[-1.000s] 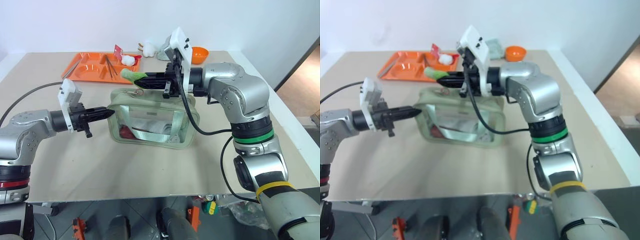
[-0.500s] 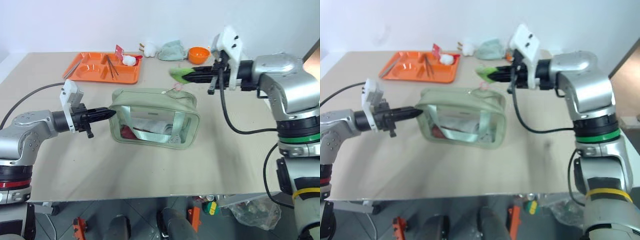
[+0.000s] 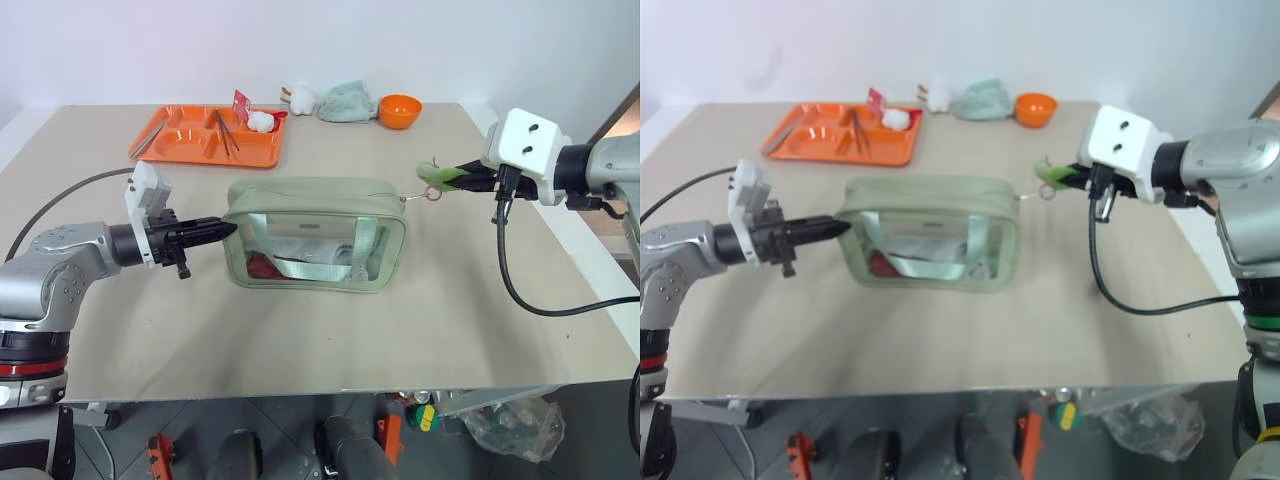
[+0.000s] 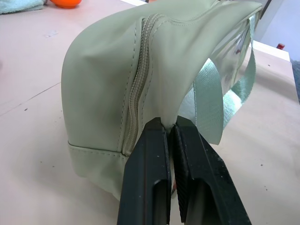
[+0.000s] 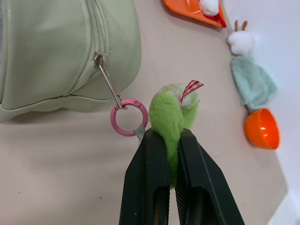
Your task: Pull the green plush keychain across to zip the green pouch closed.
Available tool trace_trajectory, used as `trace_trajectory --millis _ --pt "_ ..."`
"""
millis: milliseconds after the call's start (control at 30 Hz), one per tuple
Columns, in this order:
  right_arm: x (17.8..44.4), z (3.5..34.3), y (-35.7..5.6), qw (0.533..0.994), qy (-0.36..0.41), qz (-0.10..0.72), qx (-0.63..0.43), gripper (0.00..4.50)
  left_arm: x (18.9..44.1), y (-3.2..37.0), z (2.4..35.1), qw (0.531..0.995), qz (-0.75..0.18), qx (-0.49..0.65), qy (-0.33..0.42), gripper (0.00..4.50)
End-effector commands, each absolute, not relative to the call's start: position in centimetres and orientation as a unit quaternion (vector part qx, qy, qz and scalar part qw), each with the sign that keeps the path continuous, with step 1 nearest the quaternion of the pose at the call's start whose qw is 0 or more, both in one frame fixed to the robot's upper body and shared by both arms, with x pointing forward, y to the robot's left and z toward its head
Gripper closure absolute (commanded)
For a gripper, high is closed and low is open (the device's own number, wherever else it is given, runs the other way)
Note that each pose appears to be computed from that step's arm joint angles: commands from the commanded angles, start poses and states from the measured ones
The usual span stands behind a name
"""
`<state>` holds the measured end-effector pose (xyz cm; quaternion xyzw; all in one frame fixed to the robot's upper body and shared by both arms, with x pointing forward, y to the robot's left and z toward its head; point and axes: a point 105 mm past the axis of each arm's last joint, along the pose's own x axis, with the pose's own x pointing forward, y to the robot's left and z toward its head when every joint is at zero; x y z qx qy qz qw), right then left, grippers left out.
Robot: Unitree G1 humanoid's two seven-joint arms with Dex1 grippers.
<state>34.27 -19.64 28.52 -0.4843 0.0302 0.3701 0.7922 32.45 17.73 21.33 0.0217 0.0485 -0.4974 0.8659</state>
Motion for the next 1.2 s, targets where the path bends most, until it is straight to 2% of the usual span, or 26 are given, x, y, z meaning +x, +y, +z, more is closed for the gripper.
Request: trace_trajectory --millis 33,200,433,633,800,967,1067,1200 --pt "33.5 28.4 -18.5 0.798 0.005 0.368 -0.477 4.46 32.4 18.2 22.0 0.87 -0.489 0.031 0.042 4.5" --pt "34.0 24.6 -16.6 0.795 0.018 0.386 -0.468 4.46 32.3 18.2 22.1 0.87 -0.489 0.032 0.043 4.5" --pt "33.8 23.2 -13.7 0.771 0.009 0.43 -0.469 4.46 32.3 18.2 22.4 0.87 -0.49 0.037 0.045 4.5" --pt "34.2 21.4 -14.8 0.751 0.043 0.425 -0.503 4.46 32.1 18.3 22.4 0.871 -0.489 0.037 0.045 4.5" --pt "34.1 20.4 -17.4 0.732 0.087 0.413 -0.535 4.46 32.1 18.4 22.5 0.872 -0.486 0.037 0.045 4.5" --pt "34.6 20.8 -21.9 0.754 0.133 0.36 -0.533 4.46 32.2 18.4 22.6 0.872 -0.486 0.036 0.043 4.5" --pt "34.4 19.4 -22.6 0.754 0.155 0.359 -0.527 4.46 32.2 18.4 22.6 0.872 -0.487 0.036 0.043 4.5" --pt "34.0 16.1 -21.3 0.746 0.173 0.386 -0.514 4.46 32.4 18.3 22.5 0.871 -0.488 0.034 0.042 4.5"
